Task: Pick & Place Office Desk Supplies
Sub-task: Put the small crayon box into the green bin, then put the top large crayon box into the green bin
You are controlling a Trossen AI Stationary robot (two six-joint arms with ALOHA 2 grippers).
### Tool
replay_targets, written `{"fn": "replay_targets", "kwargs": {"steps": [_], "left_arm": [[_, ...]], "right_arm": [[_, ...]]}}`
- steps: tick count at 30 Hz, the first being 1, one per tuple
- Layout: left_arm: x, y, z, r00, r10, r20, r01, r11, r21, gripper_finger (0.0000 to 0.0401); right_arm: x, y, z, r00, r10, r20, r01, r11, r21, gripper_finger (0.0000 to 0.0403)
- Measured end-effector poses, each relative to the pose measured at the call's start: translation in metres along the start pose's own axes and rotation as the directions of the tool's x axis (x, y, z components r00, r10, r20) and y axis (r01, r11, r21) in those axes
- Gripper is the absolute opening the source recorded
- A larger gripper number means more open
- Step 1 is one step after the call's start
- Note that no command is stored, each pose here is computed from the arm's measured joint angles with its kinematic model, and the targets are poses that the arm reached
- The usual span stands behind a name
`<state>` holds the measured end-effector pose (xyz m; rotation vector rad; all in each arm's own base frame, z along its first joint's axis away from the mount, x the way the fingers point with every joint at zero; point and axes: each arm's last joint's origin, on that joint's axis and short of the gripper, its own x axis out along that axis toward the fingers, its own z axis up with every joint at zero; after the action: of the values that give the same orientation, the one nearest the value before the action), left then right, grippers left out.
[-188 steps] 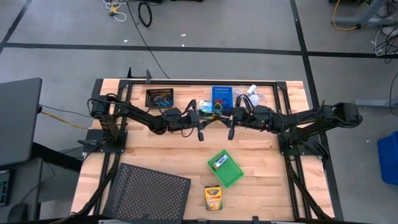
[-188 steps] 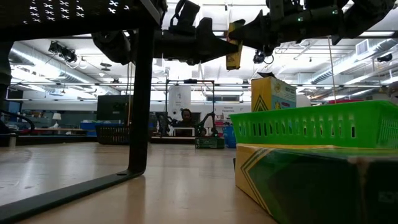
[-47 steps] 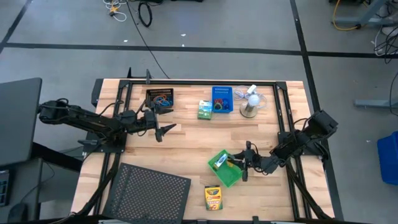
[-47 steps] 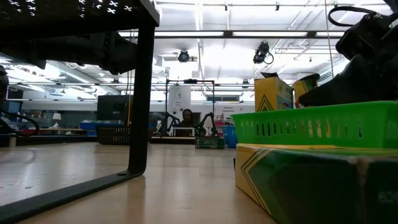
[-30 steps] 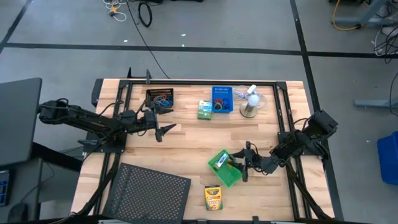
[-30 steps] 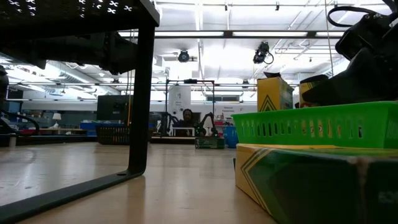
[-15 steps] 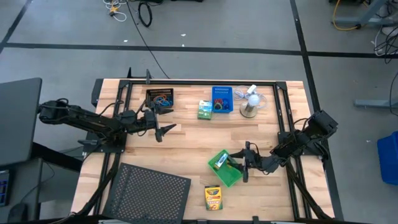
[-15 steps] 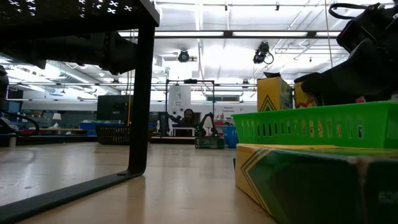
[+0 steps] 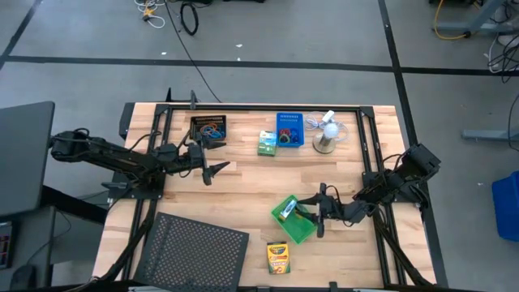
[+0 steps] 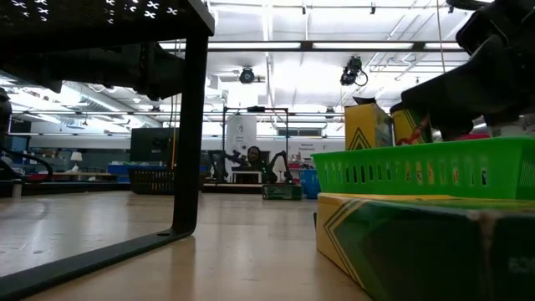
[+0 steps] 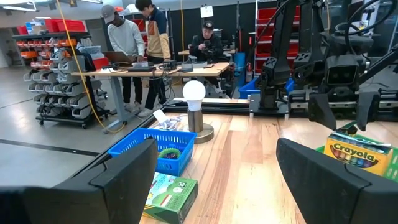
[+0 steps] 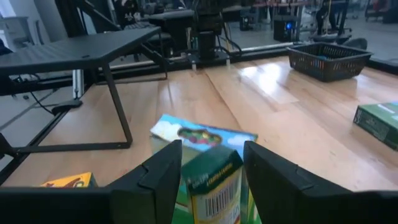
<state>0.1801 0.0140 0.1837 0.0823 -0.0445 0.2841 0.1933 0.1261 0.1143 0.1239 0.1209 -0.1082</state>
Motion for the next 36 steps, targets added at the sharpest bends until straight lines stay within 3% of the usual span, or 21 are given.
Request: {"fn": "replay_targets", "kwargs": {"steps": [13,22,27,36], "left_arm": [[0.000,-0.001,0.000,1.000,-0.019,-0.001,0.019,1.000,-0.020,0.0335],[0.000,-0.001,-0.002,0.999,-0.021,-0.025,0.020,0.999,-0.026,0.0335],[0.018,-0.005,0.007,0.980,-0.038,-0.196,0.032,0.999,-0.036,0.0335],[0.085,-0.011,0.034,0.859,0.051,-0.509,-0.014,0.997,0.077,0.0335]], "right_arm": [[-0.002,0.003,0.019,0.989,0.009,0.151,0.005,0.996,-0.089,0.0181],[-0.006,0.004,0.035,0.980,0.065,0.190,-0.033,0.985,-0.169,0.0181],[0.000,0.007,0.041,0.995,0.033,0.098,-0.007,0.965,-0.261,0.0181],[-0.001,-0.005,0.067,0.997,-0.079,-0.022,0.067,0.939,-0.337,0.0181]]}}
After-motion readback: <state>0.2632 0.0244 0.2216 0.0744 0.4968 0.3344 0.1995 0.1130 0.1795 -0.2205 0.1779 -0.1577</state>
